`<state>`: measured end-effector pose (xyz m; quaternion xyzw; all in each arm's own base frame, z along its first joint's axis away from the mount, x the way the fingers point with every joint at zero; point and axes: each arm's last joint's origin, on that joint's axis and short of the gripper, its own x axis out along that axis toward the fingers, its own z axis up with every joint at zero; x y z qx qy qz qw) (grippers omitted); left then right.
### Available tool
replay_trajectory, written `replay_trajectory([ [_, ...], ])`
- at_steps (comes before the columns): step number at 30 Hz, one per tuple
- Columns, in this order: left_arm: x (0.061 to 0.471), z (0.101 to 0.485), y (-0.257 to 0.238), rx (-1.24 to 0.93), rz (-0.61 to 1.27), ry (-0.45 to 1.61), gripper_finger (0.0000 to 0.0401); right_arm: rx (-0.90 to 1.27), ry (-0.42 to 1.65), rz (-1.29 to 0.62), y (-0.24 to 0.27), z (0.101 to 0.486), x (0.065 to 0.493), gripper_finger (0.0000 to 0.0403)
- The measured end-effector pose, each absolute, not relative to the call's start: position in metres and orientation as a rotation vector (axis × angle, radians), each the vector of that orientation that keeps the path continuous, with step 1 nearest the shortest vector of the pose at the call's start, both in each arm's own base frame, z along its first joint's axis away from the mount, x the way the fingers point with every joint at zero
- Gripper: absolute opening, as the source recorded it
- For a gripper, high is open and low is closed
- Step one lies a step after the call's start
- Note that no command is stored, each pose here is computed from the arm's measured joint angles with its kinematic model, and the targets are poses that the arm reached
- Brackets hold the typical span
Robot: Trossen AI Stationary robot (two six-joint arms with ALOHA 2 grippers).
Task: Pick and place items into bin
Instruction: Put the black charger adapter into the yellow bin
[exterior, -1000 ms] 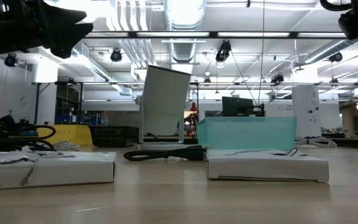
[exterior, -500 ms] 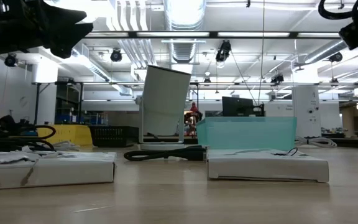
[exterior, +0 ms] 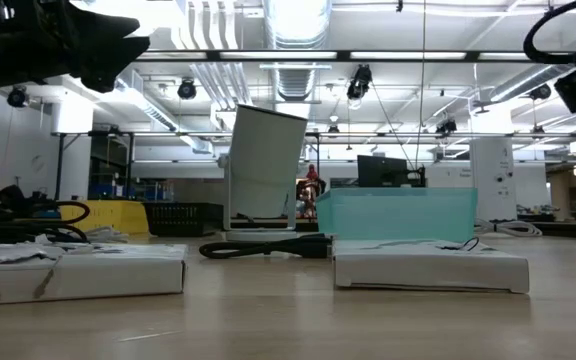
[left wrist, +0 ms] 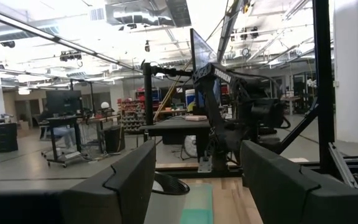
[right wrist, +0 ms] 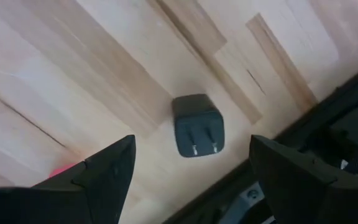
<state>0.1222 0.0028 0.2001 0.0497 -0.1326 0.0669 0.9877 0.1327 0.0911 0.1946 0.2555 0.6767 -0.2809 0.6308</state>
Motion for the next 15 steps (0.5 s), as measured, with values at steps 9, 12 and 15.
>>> replay_trajectory([
  [9, 0.122, 0.2, 0.003, 0.1, 0.135, -0.267, 0.0219, 0.553, 1.561, -0.639, 0.089, 0.188, 0.13, 0.0293],
  [12, 0.122, 0.2, 0.003, 0.101, 0.135, -0.266, 0.0219, 0.555, 1.556, -0.631, 0.089, 0.185, 0.13, 0.0289],
  [15, 0.122, 0.2, 0.003, 0.101, 0.135, -0.266, 0.0219, 0.538, 1.56, -0.609, 0.088, 0.179, 0.129, 0.0286],
])
